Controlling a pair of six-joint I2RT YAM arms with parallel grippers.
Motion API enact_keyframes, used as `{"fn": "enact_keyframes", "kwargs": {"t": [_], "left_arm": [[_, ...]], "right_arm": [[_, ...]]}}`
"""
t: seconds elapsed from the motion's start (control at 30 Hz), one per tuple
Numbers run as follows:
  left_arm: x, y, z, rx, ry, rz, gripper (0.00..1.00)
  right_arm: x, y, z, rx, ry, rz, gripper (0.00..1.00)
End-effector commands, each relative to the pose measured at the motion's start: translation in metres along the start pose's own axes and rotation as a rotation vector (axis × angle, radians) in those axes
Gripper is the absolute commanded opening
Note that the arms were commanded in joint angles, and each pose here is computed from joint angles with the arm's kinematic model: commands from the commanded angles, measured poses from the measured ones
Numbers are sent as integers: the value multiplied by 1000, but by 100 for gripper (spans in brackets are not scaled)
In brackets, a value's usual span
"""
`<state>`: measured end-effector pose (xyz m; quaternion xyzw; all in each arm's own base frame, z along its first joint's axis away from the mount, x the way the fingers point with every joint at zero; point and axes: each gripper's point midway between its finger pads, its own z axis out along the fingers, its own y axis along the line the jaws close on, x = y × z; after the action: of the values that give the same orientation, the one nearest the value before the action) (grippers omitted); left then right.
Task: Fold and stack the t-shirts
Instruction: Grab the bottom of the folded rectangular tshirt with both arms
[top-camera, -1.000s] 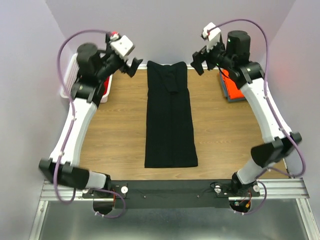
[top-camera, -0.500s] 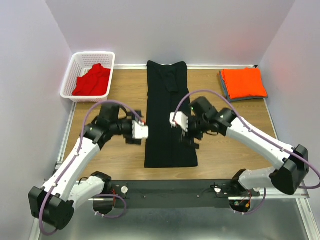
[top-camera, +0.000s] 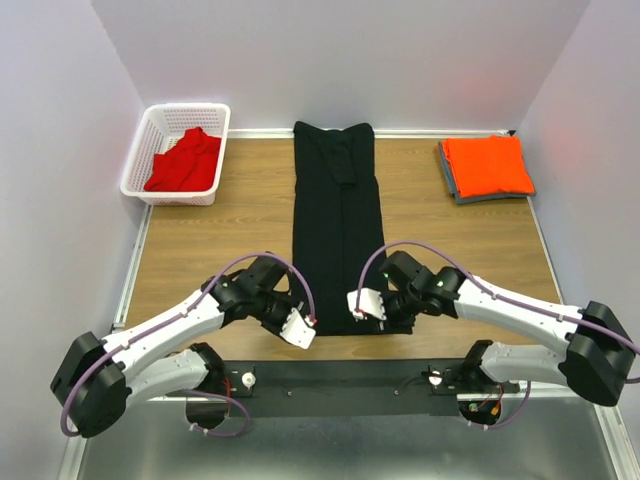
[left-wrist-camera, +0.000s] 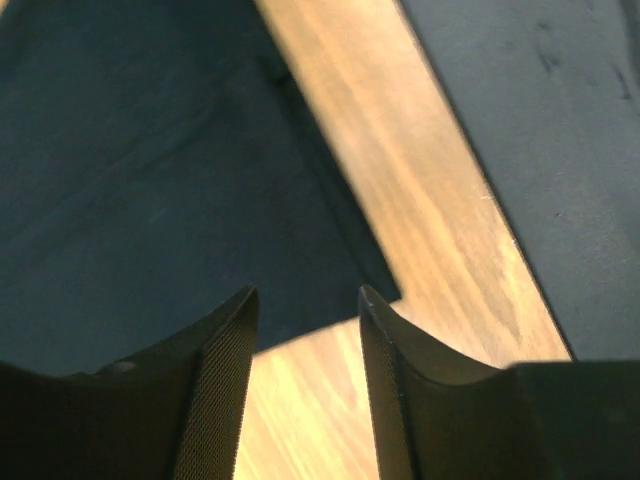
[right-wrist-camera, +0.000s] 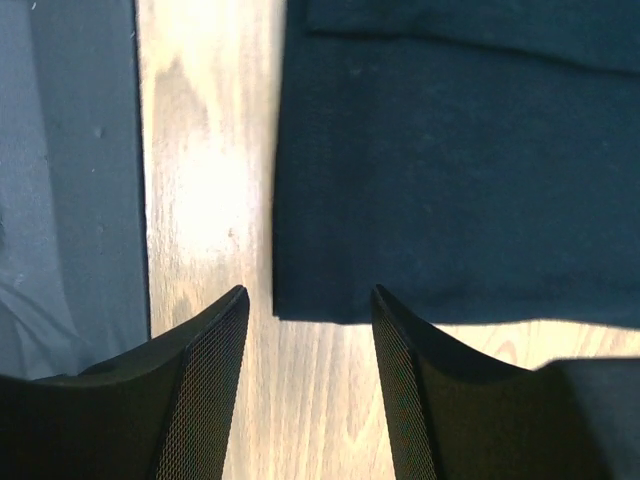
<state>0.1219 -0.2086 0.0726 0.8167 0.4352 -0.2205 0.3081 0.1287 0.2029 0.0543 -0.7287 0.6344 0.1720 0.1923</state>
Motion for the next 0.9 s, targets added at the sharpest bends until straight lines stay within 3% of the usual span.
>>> {"fn": "enact_keyframes", "kwargs": {"t": [0.0, 0.47, 0.77, 0.87], "left_arm": [[0, 6, 8, -5, 28, 66, 52], [7, -21, 38, 117, 110, 137, 59], [15, -20, 43, 143, 170, 91, 65], [15, -12, 43, 113, 191, 88, 55]], "right_arm": [[-15, -3, 7, 37, -92, -132, 59], [11, 9, 32, 20, 3, -216, 54], [22, 22, 39, -12, 38, -240, 59], [27, 22, 42, -13, 56, -232, 58]]}}
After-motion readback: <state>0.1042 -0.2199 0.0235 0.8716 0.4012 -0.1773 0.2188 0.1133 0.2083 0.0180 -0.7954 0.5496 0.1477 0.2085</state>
